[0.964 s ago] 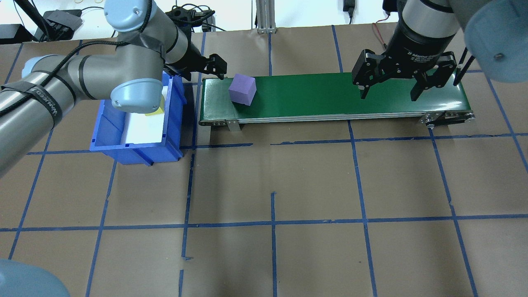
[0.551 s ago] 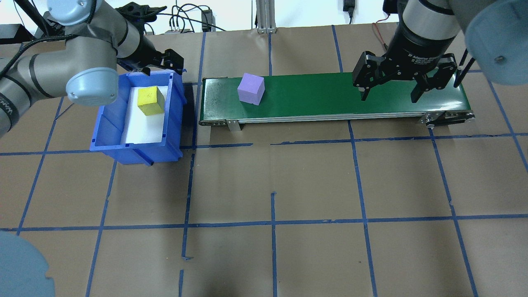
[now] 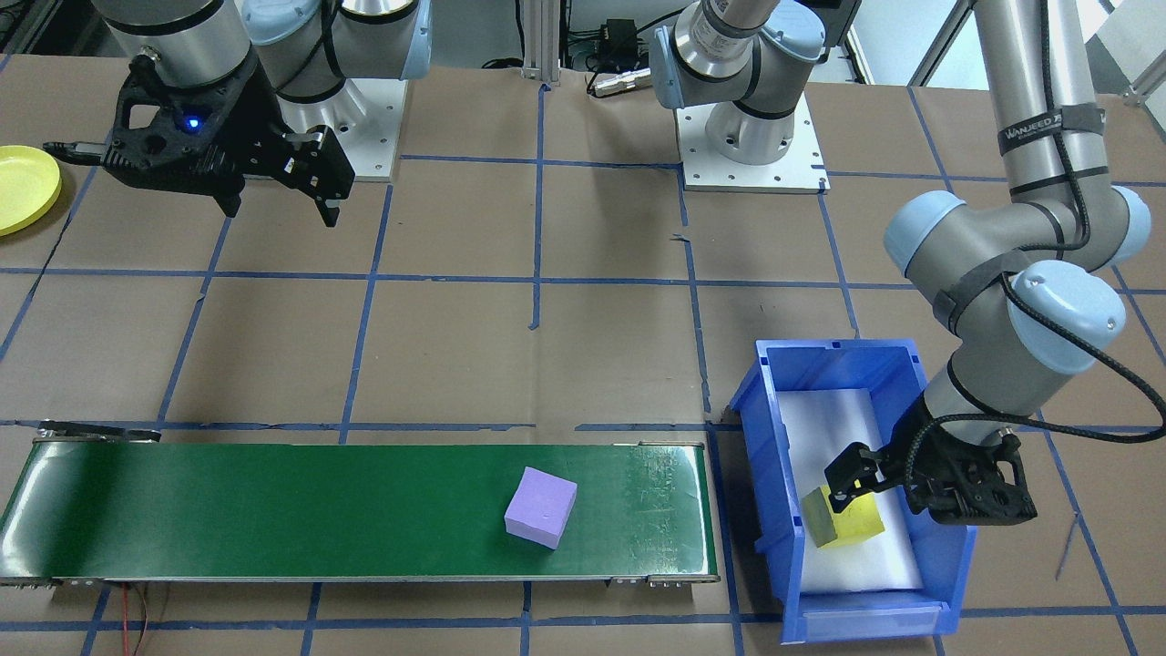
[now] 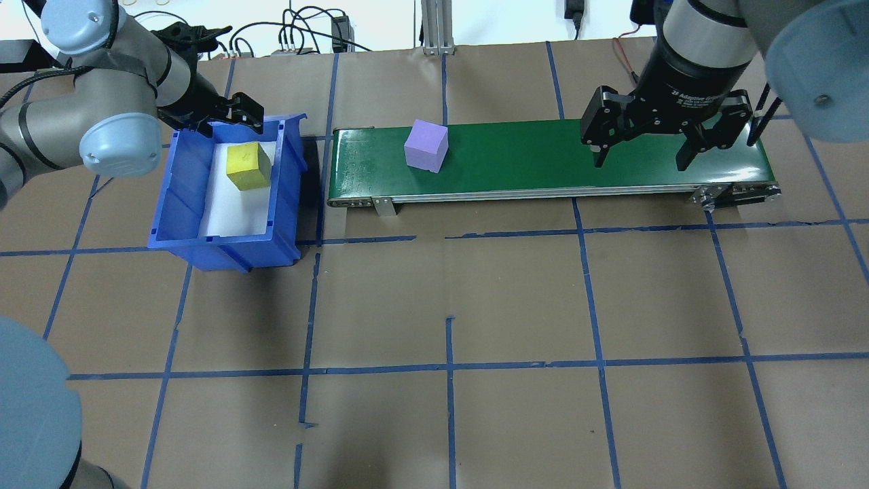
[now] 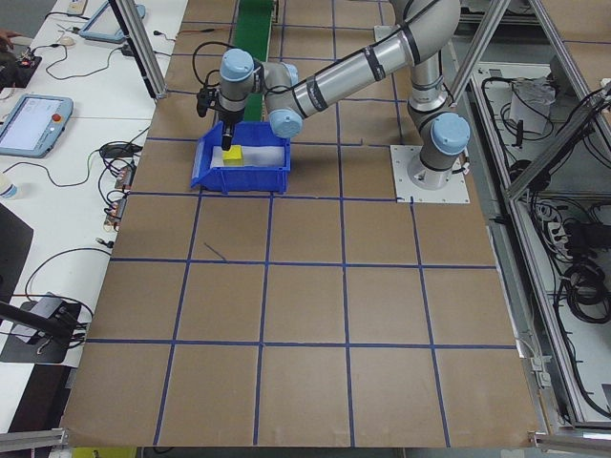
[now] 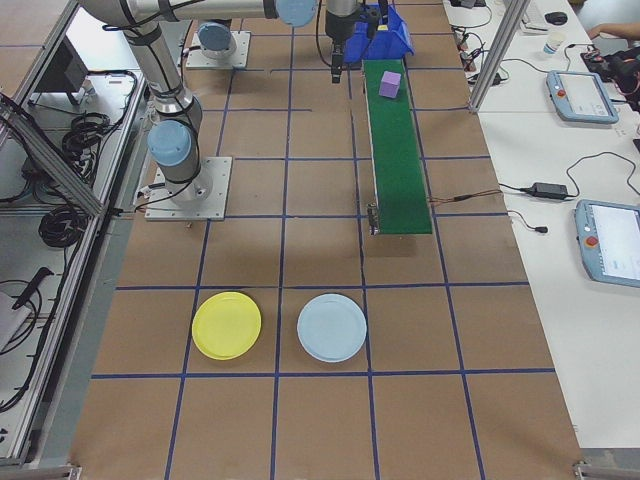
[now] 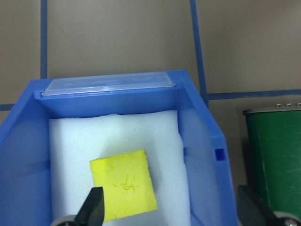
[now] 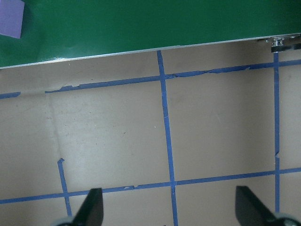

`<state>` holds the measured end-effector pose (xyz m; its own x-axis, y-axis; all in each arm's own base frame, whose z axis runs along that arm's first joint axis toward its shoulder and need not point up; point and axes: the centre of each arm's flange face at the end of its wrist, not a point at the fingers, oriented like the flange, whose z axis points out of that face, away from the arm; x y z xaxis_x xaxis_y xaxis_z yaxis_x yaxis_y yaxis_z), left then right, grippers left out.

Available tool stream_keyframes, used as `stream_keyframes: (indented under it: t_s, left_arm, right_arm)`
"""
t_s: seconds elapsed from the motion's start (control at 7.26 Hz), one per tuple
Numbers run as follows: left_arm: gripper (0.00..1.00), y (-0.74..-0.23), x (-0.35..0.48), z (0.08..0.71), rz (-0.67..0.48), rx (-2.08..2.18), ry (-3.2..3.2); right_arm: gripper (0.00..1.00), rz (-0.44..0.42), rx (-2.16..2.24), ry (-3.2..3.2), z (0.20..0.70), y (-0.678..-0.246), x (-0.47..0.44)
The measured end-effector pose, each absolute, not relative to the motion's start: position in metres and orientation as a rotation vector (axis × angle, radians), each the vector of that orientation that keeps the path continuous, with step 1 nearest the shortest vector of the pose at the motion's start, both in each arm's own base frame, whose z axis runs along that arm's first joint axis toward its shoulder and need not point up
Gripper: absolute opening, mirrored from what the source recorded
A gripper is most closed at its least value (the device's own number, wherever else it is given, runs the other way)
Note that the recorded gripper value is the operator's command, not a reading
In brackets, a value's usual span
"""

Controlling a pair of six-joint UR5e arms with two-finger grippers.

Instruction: Move block left to right into plate

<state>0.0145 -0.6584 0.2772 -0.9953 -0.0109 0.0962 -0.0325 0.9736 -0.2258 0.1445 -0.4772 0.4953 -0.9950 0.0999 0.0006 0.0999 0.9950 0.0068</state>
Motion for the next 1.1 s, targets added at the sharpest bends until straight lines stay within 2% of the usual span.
stream_keyframes:
  t_s: [0.96, 1.1]
  left_arm:
    - [0.99, -0.664, 0.021, 0.235, 0.248, 0.151, -3.003]
    - [0.8, -0.663, 0.02, 0.231, 0.237, 0.153, -3.002]
  right_arm:
    - [1.0, 0.005, -0.169, -3.142, 0.495, -0.48, 0.142]
    - [1.0, 0.006, -0.165, -3.141, 0.495, -0.481, 0.143]
